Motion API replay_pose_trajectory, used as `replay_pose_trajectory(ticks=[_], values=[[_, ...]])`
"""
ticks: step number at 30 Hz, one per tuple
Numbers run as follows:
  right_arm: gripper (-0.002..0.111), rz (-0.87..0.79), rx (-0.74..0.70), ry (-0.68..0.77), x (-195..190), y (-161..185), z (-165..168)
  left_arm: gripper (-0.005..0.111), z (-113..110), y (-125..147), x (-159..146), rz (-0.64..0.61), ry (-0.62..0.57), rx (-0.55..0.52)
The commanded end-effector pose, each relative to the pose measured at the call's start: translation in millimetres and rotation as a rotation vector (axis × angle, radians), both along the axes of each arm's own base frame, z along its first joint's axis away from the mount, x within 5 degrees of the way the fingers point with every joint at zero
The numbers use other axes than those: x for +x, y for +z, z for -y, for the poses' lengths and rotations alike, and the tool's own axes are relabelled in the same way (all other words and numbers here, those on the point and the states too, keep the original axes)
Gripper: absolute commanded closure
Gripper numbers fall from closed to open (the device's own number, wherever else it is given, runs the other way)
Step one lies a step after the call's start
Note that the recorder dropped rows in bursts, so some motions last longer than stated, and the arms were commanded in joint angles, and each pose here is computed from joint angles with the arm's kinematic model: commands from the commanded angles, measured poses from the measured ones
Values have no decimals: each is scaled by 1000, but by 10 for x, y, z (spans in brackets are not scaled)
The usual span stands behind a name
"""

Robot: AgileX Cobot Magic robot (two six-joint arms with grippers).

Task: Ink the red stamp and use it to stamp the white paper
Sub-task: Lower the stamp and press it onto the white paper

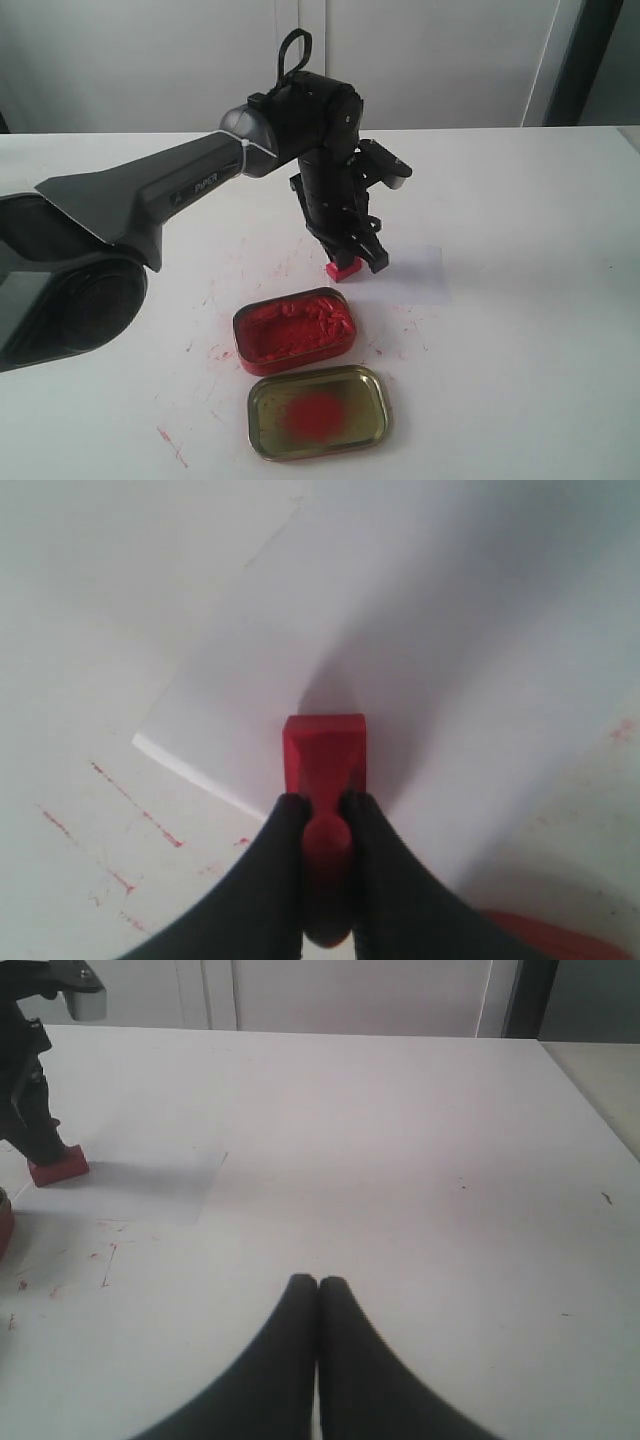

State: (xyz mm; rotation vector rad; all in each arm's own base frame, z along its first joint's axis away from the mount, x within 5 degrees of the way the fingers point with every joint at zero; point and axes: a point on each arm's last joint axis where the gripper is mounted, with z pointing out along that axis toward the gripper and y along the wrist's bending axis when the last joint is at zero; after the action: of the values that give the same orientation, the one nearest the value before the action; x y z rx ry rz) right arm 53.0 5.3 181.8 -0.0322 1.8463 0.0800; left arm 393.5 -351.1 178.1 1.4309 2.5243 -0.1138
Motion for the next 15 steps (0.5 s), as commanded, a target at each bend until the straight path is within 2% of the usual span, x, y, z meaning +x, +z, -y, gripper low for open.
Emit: replay_pose_trajectory(ticks=[1,7,15], values=[[108,13,1,1,1,-1,0,107,24,-468,10,-83,11,33],[108,13,1,1,1,-1,0,107,18,-792,0,-135,12,77],[108,13,1,1,1,-1,0,107,12,-922,-9,-158,13,94]])
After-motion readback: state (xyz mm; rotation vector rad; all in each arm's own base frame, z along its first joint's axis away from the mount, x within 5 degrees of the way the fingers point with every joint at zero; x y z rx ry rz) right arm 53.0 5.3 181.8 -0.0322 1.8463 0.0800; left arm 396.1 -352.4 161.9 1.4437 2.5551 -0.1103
